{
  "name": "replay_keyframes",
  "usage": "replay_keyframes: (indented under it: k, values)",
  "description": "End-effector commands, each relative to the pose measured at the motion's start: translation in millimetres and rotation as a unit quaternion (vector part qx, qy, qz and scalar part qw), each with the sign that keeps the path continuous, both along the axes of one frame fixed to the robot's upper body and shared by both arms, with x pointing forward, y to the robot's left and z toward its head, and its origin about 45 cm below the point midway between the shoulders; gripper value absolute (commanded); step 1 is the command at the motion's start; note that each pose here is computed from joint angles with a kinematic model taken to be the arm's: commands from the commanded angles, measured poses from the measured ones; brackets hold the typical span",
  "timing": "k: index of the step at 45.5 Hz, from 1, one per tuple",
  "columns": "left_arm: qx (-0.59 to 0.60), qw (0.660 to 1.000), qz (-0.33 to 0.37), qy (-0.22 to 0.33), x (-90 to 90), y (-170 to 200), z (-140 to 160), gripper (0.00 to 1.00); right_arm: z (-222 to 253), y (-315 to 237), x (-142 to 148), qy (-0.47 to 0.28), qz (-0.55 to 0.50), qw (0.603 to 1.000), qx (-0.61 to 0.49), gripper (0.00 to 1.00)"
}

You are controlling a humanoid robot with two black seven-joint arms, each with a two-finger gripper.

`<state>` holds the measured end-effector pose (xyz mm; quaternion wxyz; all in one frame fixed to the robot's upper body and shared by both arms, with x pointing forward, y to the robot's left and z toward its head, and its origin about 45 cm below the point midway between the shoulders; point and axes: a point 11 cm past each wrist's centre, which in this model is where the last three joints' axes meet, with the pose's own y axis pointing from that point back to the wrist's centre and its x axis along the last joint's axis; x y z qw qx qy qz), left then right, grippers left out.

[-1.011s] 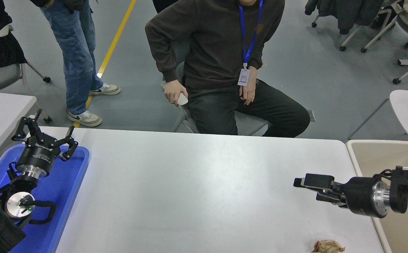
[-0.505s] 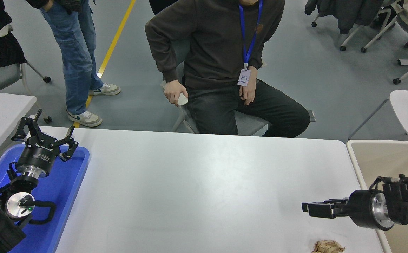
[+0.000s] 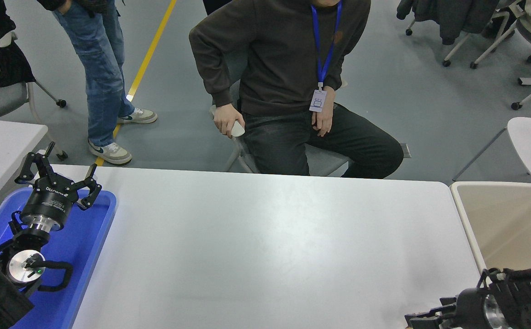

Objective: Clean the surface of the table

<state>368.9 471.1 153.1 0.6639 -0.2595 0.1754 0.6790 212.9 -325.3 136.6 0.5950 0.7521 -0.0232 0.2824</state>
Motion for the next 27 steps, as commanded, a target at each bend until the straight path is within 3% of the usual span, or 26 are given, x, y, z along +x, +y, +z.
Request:
replay_keyframes:
  k: [1,27]
  values:
    - [0.000,1.000,0.000,0.000,0.0,0,0,1.00,-15,1,-9,-0.008,0.015,1.000,-0.009,0.99]
    - [0.000,1.000,0.000,0.000,0.0,0,0,1.00,-29,-4,-5,-0.041,0.044,0.998,-0.036,0.99]
